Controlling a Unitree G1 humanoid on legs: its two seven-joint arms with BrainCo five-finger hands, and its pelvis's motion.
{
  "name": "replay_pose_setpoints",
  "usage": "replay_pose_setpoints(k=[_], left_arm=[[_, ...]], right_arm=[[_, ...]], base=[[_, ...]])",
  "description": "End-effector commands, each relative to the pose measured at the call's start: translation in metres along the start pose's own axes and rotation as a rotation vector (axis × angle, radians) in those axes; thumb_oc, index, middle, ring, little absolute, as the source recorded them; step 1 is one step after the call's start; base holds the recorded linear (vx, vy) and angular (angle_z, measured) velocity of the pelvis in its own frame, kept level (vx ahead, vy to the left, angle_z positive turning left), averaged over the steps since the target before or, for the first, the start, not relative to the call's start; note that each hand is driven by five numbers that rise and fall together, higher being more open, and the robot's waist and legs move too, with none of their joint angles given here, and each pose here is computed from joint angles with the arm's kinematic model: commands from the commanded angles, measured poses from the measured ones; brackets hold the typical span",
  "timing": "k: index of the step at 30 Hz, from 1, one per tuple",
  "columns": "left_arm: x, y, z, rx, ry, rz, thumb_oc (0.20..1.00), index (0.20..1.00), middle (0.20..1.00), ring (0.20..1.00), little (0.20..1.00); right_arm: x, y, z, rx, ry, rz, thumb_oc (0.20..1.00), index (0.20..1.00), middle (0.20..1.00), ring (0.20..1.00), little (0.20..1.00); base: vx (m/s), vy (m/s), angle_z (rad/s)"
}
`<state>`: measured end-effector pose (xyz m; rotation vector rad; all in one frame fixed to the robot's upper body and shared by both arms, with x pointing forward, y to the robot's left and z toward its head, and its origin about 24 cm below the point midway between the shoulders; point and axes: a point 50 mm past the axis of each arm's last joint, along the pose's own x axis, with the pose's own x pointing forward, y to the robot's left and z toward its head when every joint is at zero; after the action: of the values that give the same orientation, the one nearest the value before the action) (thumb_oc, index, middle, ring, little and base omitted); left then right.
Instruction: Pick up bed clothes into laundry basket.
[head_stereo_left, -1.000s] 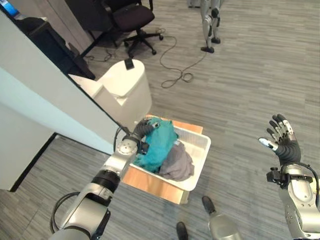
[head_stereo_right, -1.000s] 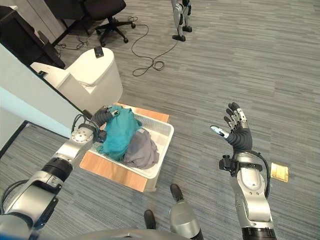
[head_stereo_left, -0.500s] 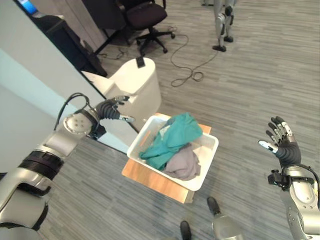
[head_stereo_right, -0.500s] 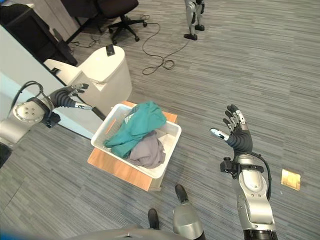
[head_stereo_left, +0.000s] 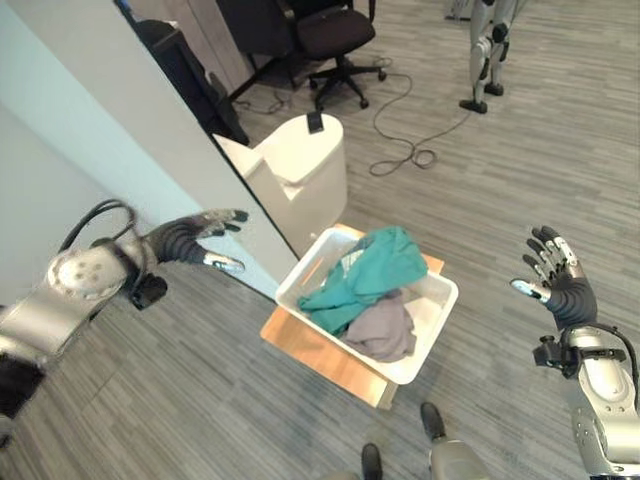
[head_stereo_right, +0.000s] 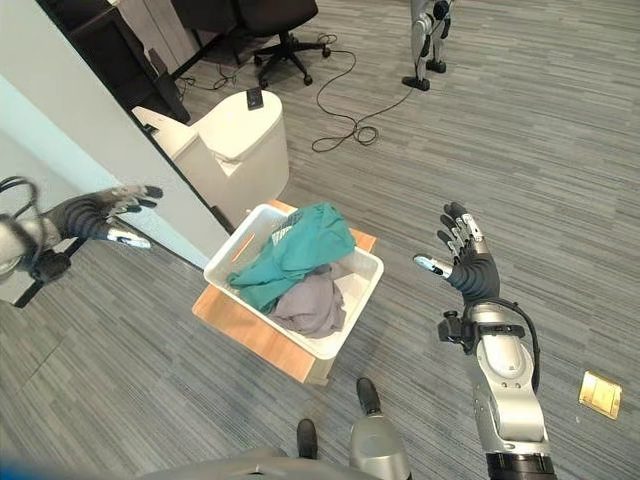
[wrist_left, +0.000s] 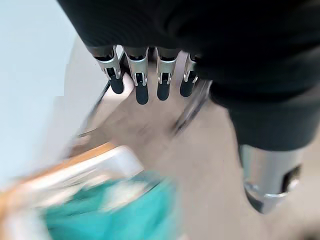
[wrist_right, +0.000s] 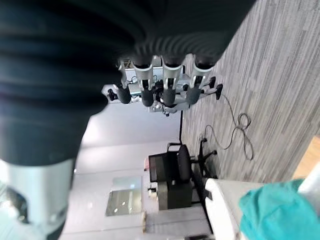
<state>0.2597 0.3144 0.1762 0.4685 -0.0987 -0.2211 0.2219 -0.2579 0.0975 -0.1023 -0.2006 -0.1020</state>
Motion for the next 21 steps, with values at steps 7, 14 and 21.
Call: replay_pose_setpoints(k=[7,14,21], left_arm=[[-0.043,-0.053,-0.087,-0.499,0.100,0.492,1.000,1.000,1.000,1.000,1.000],[-0.057,-0.077,-0.097,-0.540,0.180,0.414,1.000,1.000,1.000,1.000,1.000],[-0.058,-0.086,-0.104,-0.578,0.208,0.410,1.000,1.000,1.000,1.000,1.000]], right_arm=[[0.026,-0.071,0.006,-0.959,0.219,0.041,1.000,1.000,1.000,1.000,1.000],[0.059,-0.061,0.021,-1.327,0.210,0.272,1.000,1.000,1.000,1.000,1.000],[0.079,-0.036,0.011,-1.450,0.212,0.440,1.000,1.000,1.000,1.000,1.000]], base=[[0.00,0.000,0.12],[-0.02,-0.009,0.14],[-0.03,-0.019,0.19]])
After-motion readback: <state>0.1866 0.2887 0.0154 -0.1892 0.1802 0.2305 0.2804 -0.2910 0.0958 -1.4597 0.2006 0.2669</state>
